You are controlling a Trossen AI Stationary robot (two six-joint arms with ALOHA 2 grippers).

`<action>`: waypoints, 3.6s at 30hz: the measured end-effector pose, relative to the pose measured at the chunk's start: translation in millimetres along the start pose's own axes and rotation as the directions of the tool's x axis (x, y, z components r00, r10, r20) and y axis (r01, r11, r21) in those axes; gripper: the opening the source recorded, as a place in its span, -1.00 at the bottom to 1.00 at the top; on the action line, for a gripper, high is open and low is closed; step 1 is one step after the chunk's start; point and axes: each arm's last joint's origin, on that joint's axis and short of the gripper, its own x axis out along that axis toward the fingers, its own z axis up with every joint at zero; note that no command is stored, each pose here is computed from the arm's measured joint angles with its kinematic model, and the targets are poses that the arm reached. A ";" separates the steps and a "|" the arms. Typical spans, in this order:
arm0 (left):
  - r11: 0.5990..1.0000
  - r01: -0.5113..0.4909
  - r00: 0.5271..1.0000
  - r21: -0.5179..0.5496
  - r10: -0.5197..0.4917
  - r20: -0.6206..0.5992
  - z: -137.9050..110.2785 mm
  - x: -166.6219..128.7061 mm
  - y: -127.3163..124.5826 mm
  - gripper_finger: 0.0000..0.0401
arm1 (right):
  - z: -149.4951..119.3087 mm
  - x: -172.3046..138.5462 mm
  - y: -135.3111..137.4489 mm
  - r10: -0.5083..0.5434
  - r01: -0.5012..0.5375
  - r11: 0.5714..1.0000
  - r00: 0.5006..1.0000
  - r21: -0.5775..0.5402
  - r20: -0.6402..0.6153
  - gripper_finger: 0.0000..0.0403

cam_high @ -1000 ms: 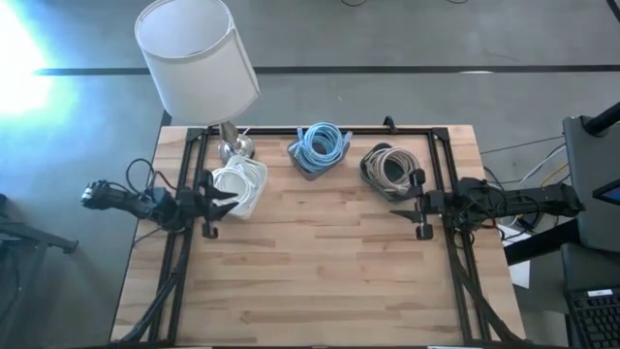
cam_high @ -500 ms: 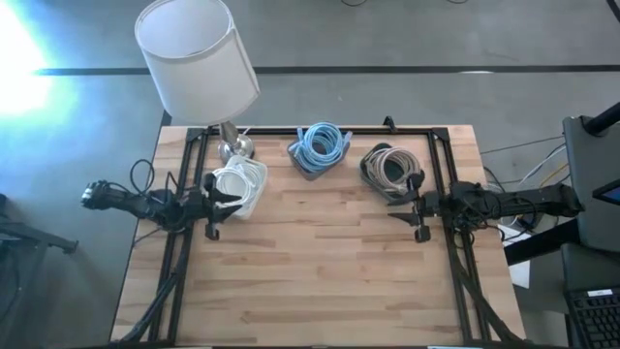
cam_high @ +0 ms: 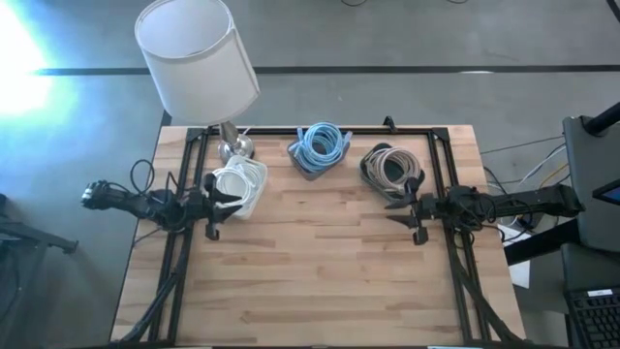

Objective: Sort HDMI cables
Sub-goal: Return to Home Position

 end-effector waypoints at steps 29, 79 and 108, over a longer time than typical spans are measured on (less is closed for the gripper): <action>1.000 0.001 1.000 0.002 -0.001 -0.003 -0.3 0.0 -0.1 -0.45 | 8.6 -19.0 0.7 0.005 -0.003 1.000 0.994 -0.023 0.111 -0.43; 1.000 0.001 1.000 0.005 -0.001 -0.011 -1.2 0.1 -0.1 -0.45 | -6.2 -16.5 0.2 -0.001 0.001 1.000 0.999 0.003 -0.047 -0.52; 1.000 0.001 1.000 0.005 -0.001 -0.011 -1.2 0.1 -0.1 -0.45 | -6.2 -16.5 0.2 -0.001 0.001 1.000 0.999 0.002 -0.047 -0.59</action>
